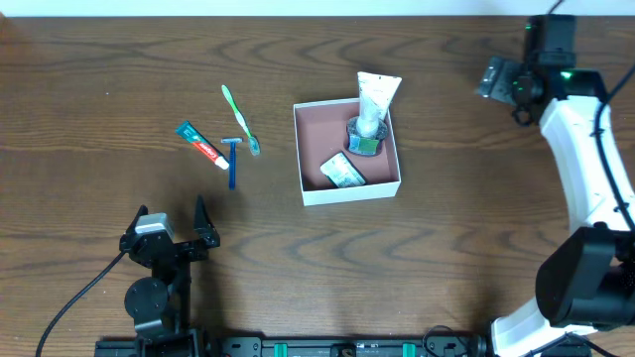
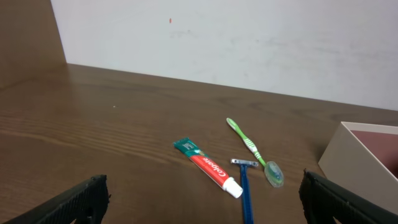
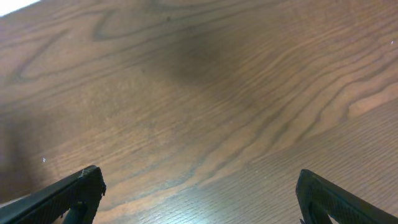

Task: Pack container
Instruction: 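Move the right arm aside and reach the left gripper toward the toothpaste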

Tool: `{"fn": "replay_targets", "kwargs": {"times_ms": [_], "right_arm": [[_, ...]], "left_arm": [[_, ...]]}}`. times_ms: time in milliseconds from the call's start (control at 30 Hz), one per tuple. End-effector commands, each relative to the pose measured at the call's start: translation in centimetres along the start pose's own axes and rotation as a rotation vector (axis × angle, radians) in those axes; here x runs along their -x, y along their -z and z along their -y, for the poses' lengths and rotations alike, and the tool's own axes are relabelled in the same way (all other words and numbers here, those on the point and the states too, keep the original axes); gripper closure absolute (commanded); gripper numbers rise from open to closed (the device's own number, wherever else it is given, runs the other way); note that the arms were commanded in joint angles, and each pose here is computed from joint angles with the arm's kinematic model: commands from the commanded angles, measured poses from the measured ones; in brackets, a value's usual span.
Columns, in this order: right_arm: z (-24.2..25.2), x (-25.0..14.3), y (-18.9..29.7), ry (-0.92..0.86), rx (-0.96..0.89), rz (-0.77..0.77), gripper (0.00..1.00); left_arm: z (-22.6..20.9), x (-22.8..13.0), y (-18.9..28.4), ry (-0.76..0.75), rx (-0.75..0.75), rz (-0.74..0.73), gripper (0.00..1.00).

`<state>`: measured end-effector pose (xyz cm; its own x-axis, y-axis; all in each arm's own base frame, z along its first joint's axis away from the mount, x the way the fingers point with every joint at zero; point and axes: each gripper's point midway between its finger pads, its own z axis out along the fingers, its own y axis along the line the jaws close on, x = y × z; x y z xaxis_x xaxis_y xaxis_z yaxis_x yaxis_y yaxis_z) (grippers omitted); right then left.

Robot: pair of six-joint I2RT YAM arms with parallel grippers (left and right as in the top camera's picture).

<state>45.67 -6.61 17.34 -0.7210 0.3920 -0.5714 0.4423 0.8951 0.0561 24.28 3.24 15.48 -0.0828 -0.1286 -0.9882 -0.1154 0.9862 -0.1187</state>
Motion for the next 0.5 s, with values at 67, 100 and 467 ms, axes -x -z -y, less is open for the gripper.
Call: {"fn": "replay_targets", "kwargs": {"times_ms": [67,100,467], "right_arm": [[-0.7,-0.1,0.2,-0.051,0.1,-0.037,0.01],[-0.7,-0.1,0.2,-0.051,0.1,-0.036,0.01],[-0.7,-0.1,0.2,-0.051,0.099,-0.036,0.01]], "left_arm": [[0.0,-1.2,-0.1,0.017,-0.01,-0.033,0.02],[0.1,-1.2,-0.1,0.058,-0.009,-0.033,0.02],[1.5,-0.7,0.2,0.217,-0.046,-0.237,0.02]]}}
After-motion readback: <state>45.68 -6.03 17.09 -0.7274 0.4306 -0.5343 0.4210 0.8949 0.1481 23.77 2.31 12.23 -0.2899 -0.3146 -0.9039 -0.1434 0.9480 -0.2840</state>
